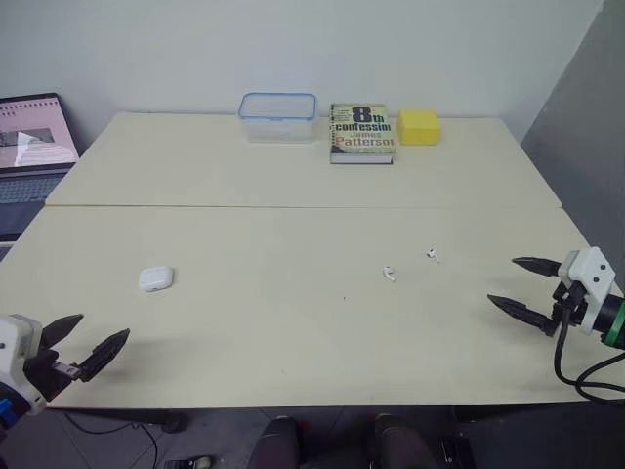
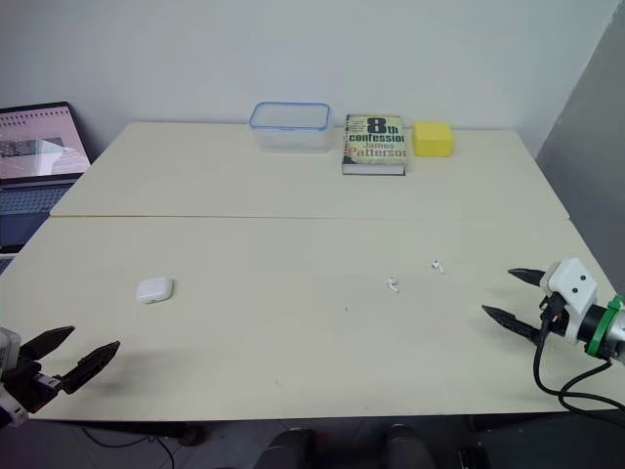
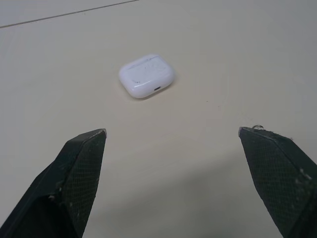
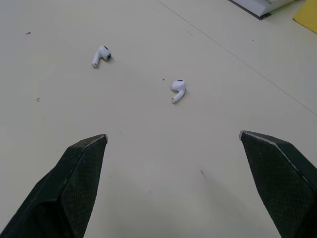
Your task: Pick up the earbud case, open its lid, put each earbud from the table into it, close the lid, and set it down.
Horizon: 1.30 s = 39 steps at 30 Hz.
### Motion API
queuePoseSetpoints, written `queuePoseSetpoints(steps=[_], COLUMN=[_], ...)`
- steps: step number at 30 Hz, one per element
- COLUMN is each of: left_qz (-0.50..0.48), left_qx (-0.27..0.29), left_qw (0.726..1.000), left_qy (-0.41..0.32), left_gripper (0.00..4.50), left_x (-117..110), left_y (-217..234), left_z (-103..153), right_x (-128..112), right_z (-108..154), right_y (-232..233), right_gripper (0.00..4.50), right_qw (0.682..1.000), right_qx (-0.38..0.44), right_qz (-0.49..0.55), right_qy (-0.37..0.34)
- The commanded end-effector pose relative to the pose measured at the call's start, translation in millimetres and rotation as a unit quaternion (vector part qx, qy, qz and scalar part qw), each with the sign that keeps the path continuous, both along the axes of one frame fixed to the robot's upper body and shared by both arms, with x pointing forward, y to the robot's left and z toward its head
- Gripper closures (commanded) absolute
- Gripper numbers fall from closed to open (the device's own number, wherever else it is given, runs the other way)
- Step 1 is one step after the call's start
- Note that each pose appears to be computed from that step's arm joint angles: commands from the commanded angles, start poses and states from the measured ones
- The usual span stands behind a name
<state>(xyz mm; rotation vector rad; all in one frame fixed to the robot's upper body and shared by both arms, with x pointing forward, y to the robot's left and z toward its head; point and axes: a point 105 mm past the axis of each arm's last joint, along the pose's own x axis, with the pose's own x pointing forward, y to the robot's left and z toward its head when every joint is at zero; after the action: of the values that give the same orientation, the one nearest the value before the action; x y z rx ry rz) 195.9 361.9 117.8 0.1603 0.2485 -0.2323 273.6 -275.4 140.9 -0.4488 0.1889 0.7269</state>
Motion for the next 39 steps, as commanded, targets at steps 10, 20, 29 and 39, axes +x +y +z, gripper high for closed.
queuePoseSetpoints(steps=[10,20,29,39], left_qz=[0.082,0.184,0.187,0.194], left_qx=[-0.049,-0.077,-0.09,-0.082], left_qw=[0.994,0.979,0.978,0.978], left_qy=[-0.043,-0.04,-0.02,0.007], left_gripper=[0.0,0.0,0.0,0.0], left_x=[18,57,93,113], left_y=[-20,-26,-31,-33], left_z=[-2,-23,-32,-41], right_x=[5,-4,1,-4], right_z=[32,74,87,90], right_y=[38,126,176,194], right_gripper=[0.0,0.0,0.0,0.0], right_qw=[0.997,0.972,0.949,0.936], right_qx=[0.028,0.043,0.065,0.082], right_qz=[0.064,0.23,0.307,0.339], right_qy=[-0.03,-0.037,-0.037,-0.04])
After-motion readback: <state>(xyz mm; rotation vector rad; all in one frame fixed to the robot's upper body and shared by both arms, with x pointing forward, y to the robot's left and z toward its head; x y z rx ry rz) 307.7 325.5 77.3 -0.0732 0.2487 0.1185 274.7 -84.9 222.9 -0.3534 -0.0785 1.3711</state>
